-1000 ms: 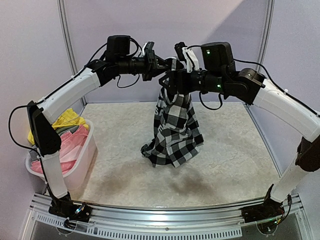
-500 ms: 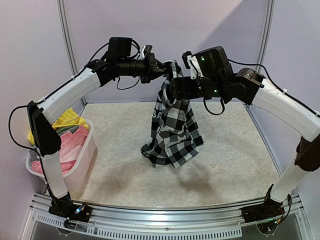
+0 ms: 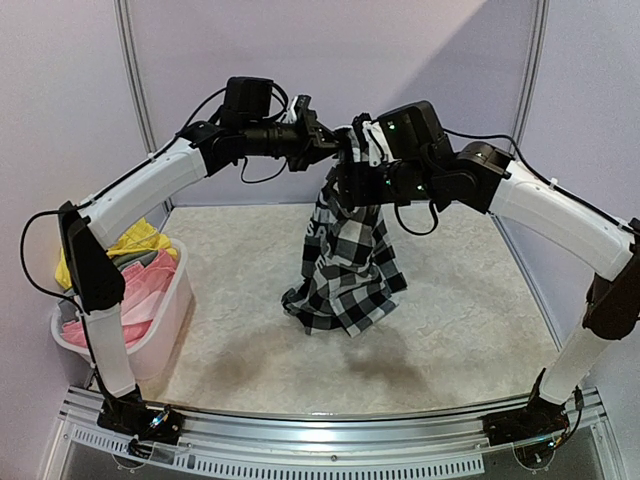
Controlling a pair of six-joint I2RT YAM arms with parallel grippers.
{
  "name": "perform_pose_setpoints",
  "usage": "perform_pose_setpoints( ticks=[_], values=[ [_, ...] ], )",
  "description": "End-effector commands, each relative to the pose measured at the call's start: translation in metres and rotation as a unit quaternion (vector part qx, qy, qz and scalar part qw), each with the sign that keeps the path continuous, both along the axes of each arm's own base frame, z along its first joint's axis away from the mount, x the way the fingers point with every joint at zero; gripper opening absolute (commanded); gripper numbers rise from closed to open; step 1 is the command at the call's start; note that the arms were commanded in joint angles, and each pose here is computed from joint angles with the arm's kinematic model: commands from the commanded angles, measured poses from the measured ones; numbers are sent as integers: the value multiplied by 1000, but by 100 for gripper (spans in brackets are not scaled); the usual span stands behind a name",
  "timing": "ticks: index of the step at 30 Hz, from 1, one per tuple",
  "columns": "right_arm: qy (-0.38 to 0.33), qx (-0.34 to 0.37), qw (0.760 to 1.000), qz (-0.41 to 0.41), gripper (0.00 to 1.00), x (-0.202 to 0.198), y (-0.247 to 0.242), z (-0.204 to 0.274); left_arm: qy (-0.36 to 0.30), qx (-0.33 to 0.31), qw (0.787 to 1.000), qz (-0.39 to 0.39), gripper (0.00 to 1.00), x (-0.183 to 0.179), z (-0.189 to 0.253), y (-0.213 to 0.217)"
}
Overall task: Fold and stack the mixed laundry pile
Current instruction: Pass from the left arm to the right
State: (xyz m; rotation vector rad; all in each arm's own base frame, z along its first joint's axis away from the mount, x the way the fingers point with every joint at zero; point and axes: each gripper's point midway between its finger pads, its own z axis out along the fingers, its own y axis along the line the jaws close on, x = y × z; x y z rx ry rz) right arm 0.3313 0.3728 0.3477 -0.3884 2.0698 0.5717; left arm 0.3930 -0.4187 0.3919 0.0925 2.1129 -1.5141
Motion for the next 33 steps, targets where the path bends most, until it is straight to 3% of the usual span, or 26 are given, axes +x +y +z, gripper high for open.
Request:
perform_pose_setpoints(
  ticks=[1,5,11,12,14,16,17,20,27,33],
  values=[
    [9,11,1000,17,75,3,15,0,6,4,1000,2,0,1,-10,-12],
    [9,-1,1000,-2,49,9,11,-2,8,8,1000,0,0,-1,-14,-13],
    [8,-8,1000,-18,3,14,9,0,1,24,1000,1,0,-4,-16,-9],
    [5,-3,1000,-16,0,13,10,4,-4,31,1000,0,0,-5,-16,-7],
    [-10,16,1000,-14,0,13,9,19,-19,46,999,-4,15,-9,-14,-2],
    [-32,38,999,-16,0,13,8,38,-44,68,997,-16,50,-15,-12,7],
    [-47,52,997,-22,0,14,5,52,-52,87,995,-15,62,-17,-14,13],
    [-96,86,990,-63,0,20,-11,93,-63,156,986,-3,82,-25,-28,39],
    [-187,109,962,-164,0,40,-42,151,-57,285,956,24,86,-56,-89,104],
    [-254,107,932,-237,0,55,-59,193,-63,327,942,-48,80,-115,-150,120]
  ],
)
